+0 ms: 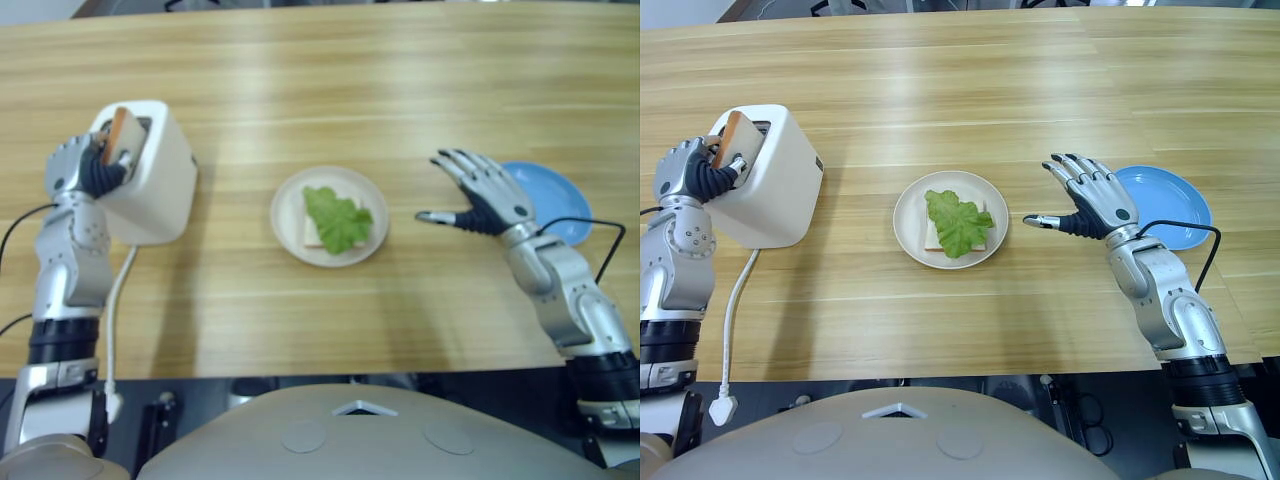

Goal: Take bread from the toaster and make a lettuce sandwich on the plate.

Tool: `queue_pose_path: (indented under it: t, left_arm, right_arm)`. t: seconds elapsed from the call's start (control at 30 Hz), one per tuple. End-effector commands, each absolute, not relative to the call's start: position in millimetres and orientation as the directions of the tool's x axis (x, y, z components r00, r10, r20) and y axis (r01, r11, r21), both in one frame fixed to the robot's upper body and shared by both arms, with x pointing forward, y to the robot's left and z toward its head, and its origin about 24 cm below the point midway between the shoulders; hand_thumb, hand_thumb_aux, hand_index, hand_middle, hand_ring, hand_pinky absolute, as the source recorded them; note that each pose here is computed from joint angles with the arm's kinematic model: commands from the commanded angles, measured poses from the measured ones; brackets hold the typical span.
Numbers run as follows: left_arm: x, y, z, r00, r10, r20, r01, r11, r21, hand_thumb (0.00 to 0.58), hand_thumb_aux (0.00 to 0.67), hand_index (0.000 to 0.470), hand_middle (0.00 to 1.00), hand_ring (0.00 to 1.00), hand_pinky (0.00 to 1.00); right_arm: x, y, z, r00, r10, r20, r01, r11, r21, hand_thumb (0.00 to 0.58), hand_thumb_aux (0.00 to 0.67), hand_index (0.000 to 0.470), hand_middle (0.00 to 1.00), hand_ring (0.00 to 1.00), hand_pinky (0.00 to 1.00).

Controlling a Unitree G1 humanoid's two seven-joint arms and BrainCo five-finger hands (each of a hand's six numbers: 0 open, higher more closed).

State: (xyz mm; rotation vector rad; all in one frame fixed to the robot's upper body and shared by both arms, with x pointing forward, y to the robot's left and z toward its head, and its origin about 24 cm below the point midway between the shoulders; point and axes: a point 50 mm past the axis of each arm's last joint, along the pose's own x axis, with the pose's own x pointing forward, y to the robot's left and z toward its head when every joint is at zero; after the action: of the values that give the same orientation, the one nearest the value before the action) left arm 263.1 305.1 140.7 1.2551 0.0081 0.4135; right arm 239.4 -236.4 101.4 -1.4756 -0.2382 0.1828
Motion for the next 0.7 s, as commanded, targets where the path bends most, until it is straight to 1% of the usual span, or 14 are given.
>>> queue_pose_path:
  t: [0.03,0.1,0.17,0.2,0.3,0.37,0.43,0.5,0.53,0.6,0.63,0.7]
  left_arm:
    - [249.6,289.1,189.9,0.842,0.185,0.507,-0.539,0.298,0.788,0.58,0.67,0.46,1.0,1.0,1.0]
    - [236.6,279.2,212.6,0.762,0.125,0.636,-0.632,0.359,0.687,0.58,0.67,0.46,1.0,1.0,1.0]
    - [226.0,273.5,226.5,0.699,0.094,0.709,-0.678,0.406,0.613,0.58,0.67,0.46,1.0,1.0,1.0]
    - [221.9,271.9,231.5,0.684,0.09,0.724,-0.684,0.423,0.594,0.58,0.67,0.46,1.0,1.0,1.0]
    - [219.9,267.9,234.5,0.706,0.094,0.702,-0.644,0.496,0.582,0.58,0.67,0.46,1.0,1.0,1.0]
    - [221.8,258.0,232.6,0.727,0.06,0.685,-0.6,0.54,0.59,0.58,0.67,0.46,1.0,1.0,1.0]
    - [229.3,245.3,225.4,0.768,0.019,0.641,-0.511,0.622,0.594,0.58,0.67,0.46,1.0,1.0,1.0]
    - [240.9,231.8,211.4,0.82,-0.028,0.571,-0.401,0.683,0.61,0.58,0.67,0.46,1.0,1.0,1.0]
    - [248.3,223.6,200.4,0.856,-0.066,0.512,-0.318,0.714,0.624,0.58,0.67,0.46,1.0,1.0,1.0]
    - [260.4,206.2,179.6,0.897,-0.148,0.416,-0.161,0.767,0.621,0.58,0.67,0.46,1.0,1.0,1.0]
    - [267.8,195.7,164.3,0.919,-0.21,0.334,-0.055,0.77,0.636,0.58,0.67,0.46,1.0,1.0,1.0]
    - [279.3,178.7,140.2,0.923,-0.316,0.219,0.118,0.776,0.62,0.58,0.67,0.46,1.0,1.0,1.0]
  right_arm:
    - [238.8,-240.2,99.9,0.966,0.257,0.036,0.016,0.081,-0.997,0.0,0.0,0.0,0.0,0.0,0.0]
    - [238.9,-240.5,99.4,0.966,0.256,0.035,0.014,0.085,-0.996,0.0,0.0,0.0,0.0,0.0,0.0]
    - [238.9,-240.5,98.8,0.966,0.255,0.035,0.013,0.09,-0.996,0.0,0.0,0.0,0.0,0.0,0.0]
    - [238.8,-240.4,98.2,0.967,0.254,0.035,0.011,0.094,-0.995,0.0,0.0,0.0,0.0,0.0,0.0]
    - [239.0,-240.9,97.4,0.968,0.248,0.035,0.01,0.102,-0.995,0.0,0.0,0.0,0.0,0.0,0.0]
    - [239.7,-245.4,98.5,0.974,0.221,0.051,0.026,0.114,-0.993,0.0,0.0,0.0,0.0,0.0,0.0]
    - [241.2,-252.7,103.6,0.98,0.181,0.08,0.058,0.125,-0.99,0.0,0.0,0.0,0.0,0.0,0.0]
    - [242.3,-259.5,110.0,0.983,0.145,0.115,0.095,0.134,-0.986,0.0,0.0,0.0,0.0,0.0,0.0]
    - [242.6,-262.2,113.1,0.983,0.13,0.132,0.113,0.142,-0.983,0.0,0.0,0.0,0.0,0.0,0.0]
    - [242.4,-266.6,117.3,0.982,0.107,0.156,0.139,0.151,-0.979,0.0,0.0,0.0,0.0,0.0,0.0]
    - [242.7,-268.4,118.8,0.981,0.097,0.166,0.149,0.159,-0.976,0.0,0.0,0.0,0.0,0.0,0.0]
    - [243.8,-270.5,121.0,0.981,0.086,0.175,0.159,0.169,-0.973,0.0,0.0,0.0,0.0,0.0,0.0]
